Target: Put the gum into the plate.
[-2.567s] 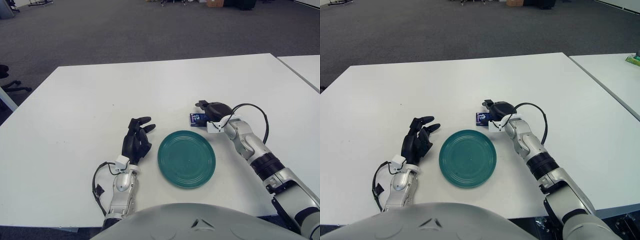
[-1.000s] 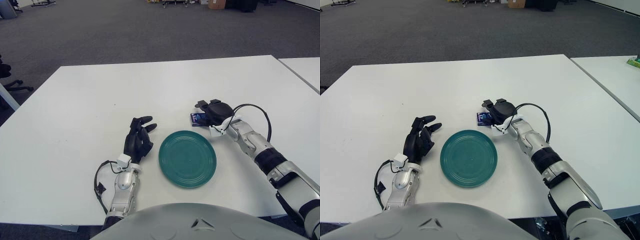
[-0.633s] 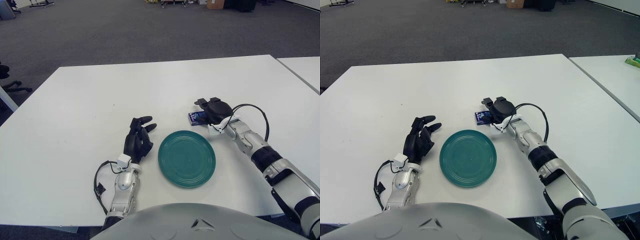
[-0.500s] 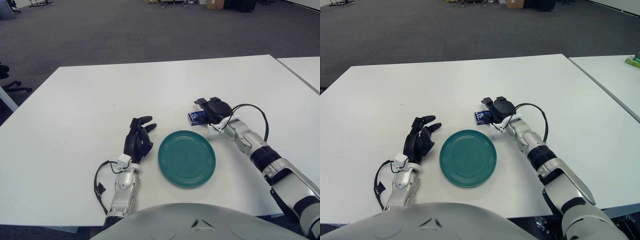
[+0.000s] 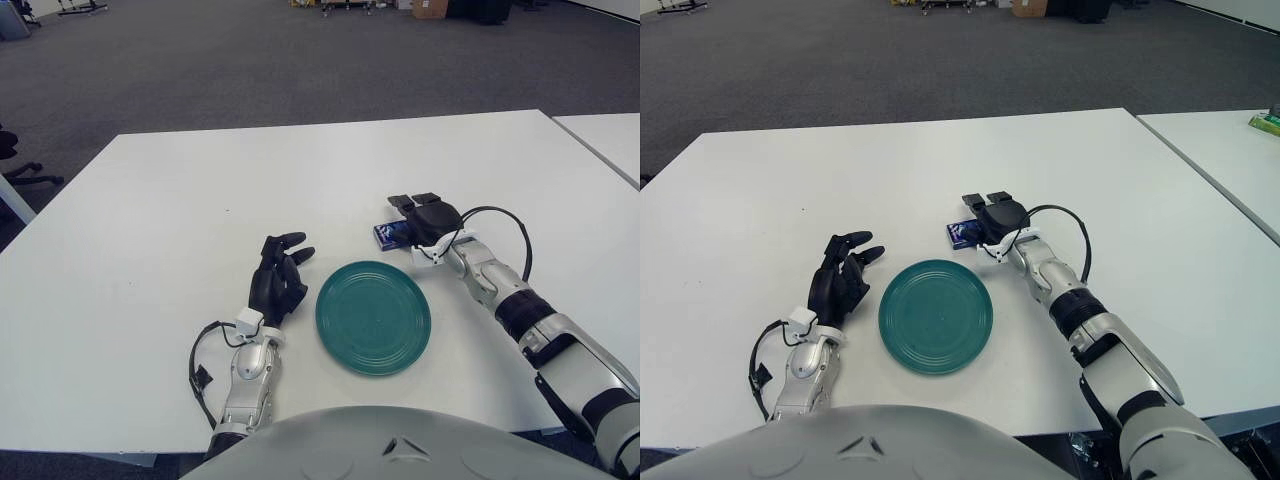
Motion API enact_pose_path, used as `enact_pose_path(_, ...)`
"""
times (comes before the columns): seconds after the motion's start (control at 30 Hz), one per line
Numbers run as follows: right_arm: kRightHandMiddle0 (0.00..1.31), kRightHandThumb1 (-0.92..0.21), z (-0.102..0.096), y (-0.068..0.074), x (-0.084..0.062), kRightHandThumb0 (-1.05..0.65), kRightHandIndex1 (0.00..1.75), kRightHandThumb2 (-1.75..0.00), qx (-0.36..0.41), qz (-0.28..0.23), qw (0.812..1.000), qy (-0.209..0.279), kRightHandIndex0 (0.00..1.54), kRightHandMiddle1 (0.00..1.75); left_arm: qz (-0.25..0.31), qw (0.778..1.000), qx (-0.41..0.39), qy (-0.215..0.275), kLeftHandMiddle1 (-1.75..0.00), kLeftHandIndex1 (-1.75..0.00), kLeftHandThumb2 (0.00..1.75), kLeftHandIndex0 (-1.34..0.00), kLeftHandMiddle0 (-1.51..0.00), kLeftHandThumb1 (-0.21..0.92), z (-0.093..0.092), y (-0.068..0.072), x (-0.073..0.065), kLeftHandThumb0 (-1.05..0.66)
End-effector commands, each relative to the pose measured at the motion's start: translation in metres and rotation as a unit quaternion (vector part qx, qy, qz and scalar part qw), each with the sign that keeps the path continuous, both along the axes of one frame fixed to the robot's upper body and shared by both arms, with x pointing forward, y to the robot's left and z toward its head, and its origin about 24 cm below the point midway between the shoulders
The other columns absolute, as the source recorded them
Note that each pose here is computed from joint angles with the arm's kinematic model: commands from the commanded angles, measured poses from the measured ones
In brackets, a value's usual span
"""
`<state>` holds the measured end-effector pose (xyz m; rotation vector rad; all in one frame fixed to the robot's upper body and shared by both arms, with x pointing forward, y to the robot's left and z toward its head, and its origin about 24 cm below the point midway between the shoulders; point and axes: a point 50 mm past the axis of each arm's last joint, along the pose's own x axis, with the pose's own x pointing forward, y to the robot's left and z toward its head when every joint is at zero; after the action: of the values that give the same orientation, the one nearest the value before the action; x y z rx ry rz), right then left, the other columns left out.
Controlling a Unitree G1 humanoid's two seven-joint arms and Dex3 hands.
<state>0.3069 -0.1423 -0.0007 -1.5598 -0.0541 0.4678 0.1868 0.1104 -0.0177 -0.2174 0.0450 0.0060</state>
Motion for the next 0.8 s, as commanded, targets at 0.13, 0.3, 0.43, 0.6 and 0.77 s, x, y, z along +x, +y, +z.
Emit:
enact_pose_path(0.13,0.0,-0.92,-0.087,-0.009,-0.075,-1.05,0.0,-0.84,-0.083,-0.008,0.97,0.229,0.1,0.16,0.008,0.998,-0.045,0.037,-0.85,-1.17,0.9,-0.21,-0.41,0.92,-0.01,-0.019,-0.009,-0.92)
enact_pose_path(0.3,0.0,-0.92,-0.087,-0.01,-0.076,-1.05,0.0,-0.86,-0.088,-0.004,0.968,0.234,0.08,0.12,0.009,0.998,-0.047,0.036,-0.86,-1.18,0.89,-0.21,-0.42,0.92,-0.01,-0.021,-0.009,-0.92)
enact_pose_path(0.43,0.0,-0.92,-0.088,-0.012,-0.078,-1.05,0.0,-0.85,-0.094,0.002,0.967,0.237,0.08,0.11,0.01,0.998,-0.048,0.034,-0.87,-1.18,0.89,-0.22,-0.42,0.92,-0.009,-0.022,-0.009,-0.92)
enact_pose_path(0.6,0.0,-0.92,-0.087,-0.014,-0.083,-1.05,0.01,-0.84,-0.101,0.019,0.966,0.237,0.1,0.13,0.01,0.998,-0.051,0.032,-0.87,-1.18,0.89,-0.23,-0.41,0.92,-0.008,-0.023,-0.009,-0.92)
enact_pose_path(0.77,0.0,-0.92,-0.079,-0.017,-0.09,-1.05,0.01,-0.84,-0.104,0.04,0.965,0.236,0.1,0.14,0.01,0.998,-0.055,0.033,-0.87,-1.19,0.89,-0.23,-0.41,0.92,-0.008,-0.024,-0.008,-0.93)
